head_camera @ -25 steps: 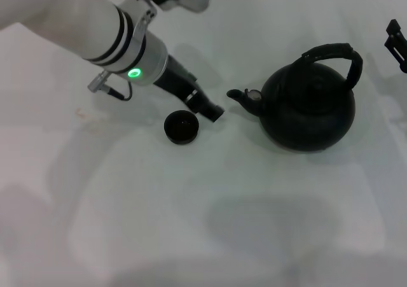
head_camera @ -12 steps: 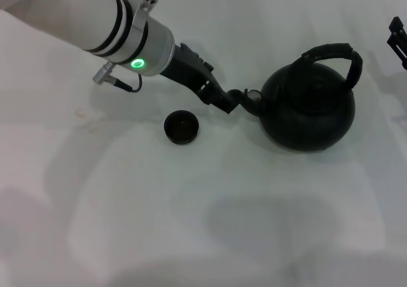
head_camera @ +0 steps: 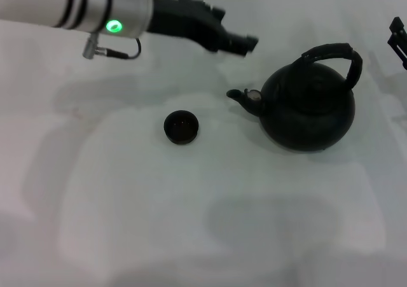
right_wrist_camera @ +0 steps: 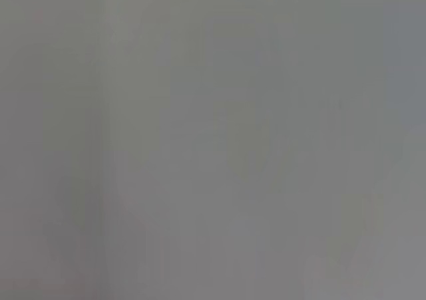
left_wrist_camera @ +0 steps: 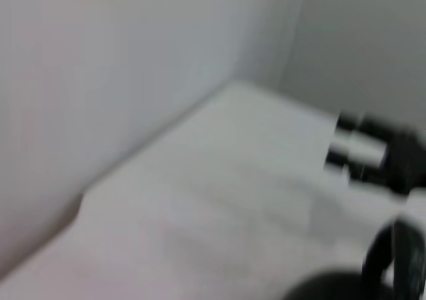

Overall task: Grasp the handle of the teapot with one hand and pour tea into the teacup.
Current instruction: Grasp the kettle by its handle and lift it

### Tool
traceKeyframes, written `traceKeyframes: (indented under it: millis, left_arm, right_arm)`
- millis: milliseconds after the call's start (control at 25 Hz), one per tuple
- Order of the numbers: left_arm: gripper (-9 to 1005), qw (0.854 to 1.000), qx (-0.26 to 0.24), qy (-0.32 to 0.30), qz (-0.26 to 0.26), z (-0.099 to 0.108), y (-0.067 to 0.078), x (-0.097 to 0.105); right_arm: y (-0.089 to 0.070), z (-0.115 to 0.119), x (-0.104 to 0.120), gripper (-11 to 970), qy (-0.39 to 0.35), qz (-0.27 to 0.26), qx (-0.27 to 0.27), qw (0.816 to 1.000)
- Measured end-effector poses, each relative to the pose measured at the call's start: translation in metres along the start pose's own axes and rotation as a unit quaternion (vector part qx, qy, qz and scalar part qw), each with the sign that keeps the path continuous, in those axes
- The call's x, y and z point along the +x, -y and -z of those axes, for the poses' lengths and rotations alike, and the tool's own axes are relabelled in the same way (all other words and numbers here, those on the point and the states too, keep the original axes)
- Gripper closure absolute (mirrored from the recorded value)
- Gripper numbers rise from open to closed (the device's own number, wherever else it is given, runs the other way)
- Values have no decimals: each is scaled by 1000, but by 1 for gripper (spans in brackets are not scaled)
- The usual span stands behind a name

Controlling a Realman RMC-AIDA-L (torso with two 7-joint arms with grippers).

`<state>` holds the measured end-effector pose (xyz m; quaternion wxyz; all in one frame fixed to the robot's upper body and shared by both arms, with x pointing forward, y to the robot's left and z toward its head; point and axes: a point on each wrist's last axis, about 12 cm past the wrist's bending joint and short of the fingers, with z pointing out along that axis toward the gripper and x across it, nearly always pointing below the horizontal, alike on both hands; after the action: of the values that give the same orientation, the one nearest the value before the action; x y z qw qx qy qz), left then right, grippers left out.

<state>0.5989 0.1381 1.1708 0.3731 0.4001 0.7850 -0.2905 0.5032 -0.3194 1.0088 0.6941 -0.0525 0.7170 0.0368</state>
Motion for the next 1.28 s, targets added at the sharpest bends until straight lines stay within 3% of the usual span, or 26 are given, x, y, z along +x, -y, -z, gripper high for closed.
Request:
traceKeyframes:
  millis: [240, 400, 600, 760, 960, 1080, 1120, 1160, 1280]
  left_arm:
    - [111, 994, -19, 103, 43, 22, -20, 18]
    - [111, 979, -41, 185, 69, 38, -30, 42]
    - [111, 950, -74, 284, 112, 58, -43, 78]
    - [111, 927, -103, 349, 97, 64, -43, 110]
    - [111, 901, -164, 392, 87, 67, -42, 145]
    - [111, 887, -207, 398, 107, 67, -44, 162]
    - [111, 875, -233, 405, 128, 69, -46, 172]
    - [111, 875, -233, 405, 128, 69, -46, 172]
    - [111, 857, -264, 416, 152, 73, -48, 182]
  right_arm:
    - [0, 0, -1, 123, 3, 0, -1, 1000]
    - [0, 0, -1, 124, 4, 0, -1, 1000]
    - [0, -1, -3, 125, 12, -1, -1, 1000]
    - [0, -1, -7, 125, 28, -8, 1, 1000]
    - [8, 0, -14, 126, 59, -90, 28, 994]
    - [10, 1, -16, 126, 67, -112, 27, 991]
    - [10, 2, -15, 126, 67, -117, 27, 990]
    - [11, 3, -15, 127, 67, -123, 27, 990]
    - [13, 10, -12, 127, 66, -146, 26, 987]
